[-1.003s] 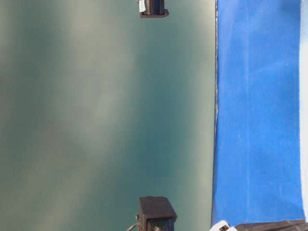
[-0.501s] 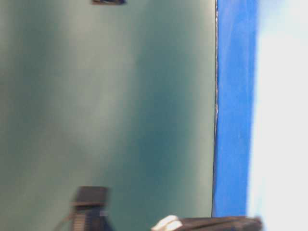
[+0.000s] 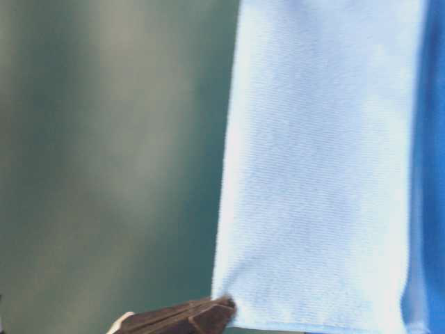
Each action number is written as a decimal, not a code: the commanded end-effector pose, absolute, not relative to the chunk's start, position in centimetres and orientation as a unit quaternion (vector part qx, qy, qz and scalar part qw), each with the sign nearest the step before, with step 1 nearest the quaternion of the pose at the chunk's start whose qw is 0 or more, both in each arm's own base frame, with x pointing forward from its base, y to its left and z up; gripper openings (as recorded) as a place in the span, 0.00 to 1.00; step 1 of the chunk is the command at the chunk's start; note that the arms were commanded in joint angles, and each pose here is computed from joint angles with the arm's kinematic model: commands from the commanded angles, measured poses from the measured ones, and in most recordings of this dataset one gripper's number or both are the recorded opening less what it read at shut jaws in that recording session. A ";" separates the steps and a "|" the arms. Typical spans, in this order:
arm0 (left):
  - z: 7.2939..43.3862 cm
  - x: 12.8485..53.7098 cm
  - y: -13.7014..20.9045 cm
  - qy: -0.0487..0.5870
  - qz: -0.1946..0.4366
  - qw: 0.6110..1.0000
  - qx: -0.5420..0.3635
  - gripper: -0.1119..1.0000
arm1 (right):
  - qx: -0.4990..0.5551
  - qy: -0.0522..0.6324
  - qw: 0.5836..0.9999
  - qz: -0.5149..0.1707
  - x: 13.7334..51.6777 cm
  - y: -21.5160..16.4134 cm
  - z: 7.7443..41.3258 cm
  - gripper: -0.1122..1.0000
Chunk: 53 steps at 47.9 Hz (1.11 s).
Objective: Fold the light blue towel.
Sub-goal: 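Lift the folded strip and rotate it vertical, left gripper swinging down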
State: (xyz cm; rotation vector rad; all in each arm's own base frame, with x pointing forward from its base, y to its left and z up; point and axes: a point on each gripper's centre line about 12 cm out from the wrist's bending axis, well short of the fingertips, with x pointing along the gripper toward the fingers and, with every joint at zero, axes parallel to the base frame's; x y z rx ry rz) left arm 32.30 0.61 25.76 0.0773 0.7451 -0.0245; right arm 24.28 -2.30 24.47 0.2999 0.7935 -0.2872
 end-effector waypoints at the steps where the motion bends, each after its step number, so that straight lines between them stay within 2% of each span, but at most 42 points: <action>1: 27.2 32.3 0.5 0.344 -0.014 0.938 0.041 0.12 | 0.142 0.372 0.907 -0.137 24.5 -2.3 25.7 0.12; 10: 27.1 32.4 0.3 0.343 -0.014 0.938 0.038 0.12 | 0.137 0.382 0.903 -0.140 24.8 -2.4 25.2 0.12; 18: 26.9 33.5 -1.7 0.316 -0.039 0.947 0.043 0.12 | 0.103 0.381 0.905 -0.158 25.4 -3.5 25.1 0.12; 38: 25.6 39.2 -8.6 0.236 -0.114 0.963 0.060 0.12 | 0.061 0.354 0.895 -0.266 27.1 -11.8 25.4 0.12; 53: 25.2 44.5 -10.9 0.208 -0.125 0.968 0.061 0.12 | 0.009 0.292 0.922 -0.254 31.0 -14.9 26.9 0.12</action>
